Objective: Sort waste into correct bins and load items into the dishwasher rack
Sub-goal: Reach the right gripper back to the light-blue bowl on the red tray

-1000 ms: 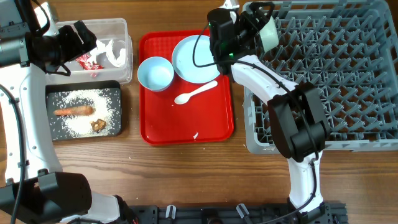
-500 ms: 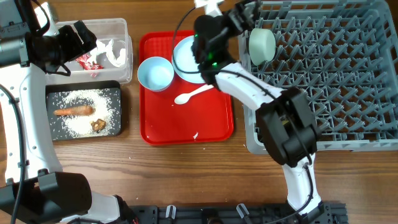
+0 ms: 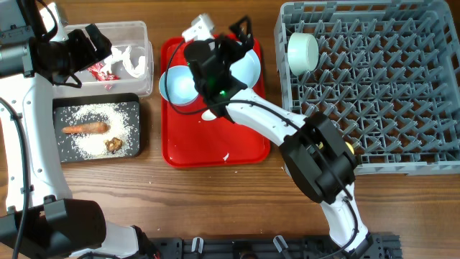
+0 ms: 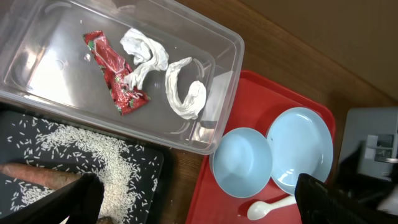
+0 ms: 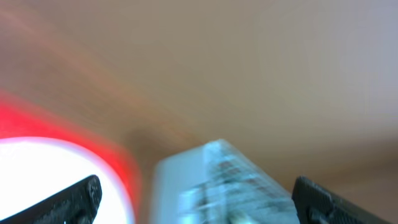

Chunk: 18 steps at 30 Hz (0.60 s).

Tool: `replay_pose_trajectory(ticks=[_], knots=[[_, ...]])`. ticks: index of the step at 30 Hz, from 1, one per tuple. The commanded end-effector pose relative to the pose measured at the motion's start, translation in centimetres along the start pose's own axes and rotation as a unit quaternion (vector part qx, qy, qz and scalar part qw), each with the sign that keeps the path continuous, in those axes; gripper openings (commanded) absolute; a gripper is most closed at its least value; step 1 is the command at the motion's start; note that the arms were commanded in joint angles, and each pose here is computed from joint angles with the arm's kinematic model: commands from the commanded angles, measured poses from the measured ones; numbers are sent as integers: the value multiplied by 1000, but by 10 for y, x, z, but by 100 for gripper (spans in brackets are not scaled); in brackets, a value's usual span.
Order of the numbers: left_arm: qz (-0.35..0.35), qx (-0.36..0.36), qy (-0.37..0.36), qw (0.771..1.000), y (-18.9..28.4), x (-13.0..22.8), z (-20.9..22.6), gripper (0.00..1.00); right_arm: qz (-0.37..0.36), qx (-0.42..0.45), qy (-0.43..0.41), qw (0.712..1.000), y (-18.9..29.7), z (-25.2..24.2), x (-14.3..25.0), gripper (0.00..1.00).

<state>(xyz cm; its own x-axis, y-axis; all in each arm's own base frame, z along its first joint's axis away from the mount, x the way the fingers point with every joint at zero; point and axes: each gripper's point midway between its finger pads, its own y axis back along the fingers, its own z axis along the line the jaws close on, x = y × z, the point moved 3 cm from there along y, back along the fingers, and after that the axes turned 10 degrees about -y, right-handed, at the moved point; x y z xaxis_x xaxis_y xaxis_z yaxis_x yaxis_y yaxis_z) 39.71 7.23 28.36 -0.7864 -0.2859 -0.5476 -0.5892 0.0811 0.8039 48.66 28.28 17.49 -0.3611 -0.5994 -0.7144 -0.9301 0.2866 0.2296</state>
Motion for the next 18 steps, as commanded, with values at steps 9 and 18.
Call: replay_pose_trajectory(ticks=[9, 18], knots=[[-2, 0, 6, 1000, -1, -2, 1, 100, 3, -458, -321, 829, 98, -18, -80, 100], [-2, 0, 6, 1000, -1, -2, 1, 100, 152, -447, -424, 773, 91, 29, -42, 68]])
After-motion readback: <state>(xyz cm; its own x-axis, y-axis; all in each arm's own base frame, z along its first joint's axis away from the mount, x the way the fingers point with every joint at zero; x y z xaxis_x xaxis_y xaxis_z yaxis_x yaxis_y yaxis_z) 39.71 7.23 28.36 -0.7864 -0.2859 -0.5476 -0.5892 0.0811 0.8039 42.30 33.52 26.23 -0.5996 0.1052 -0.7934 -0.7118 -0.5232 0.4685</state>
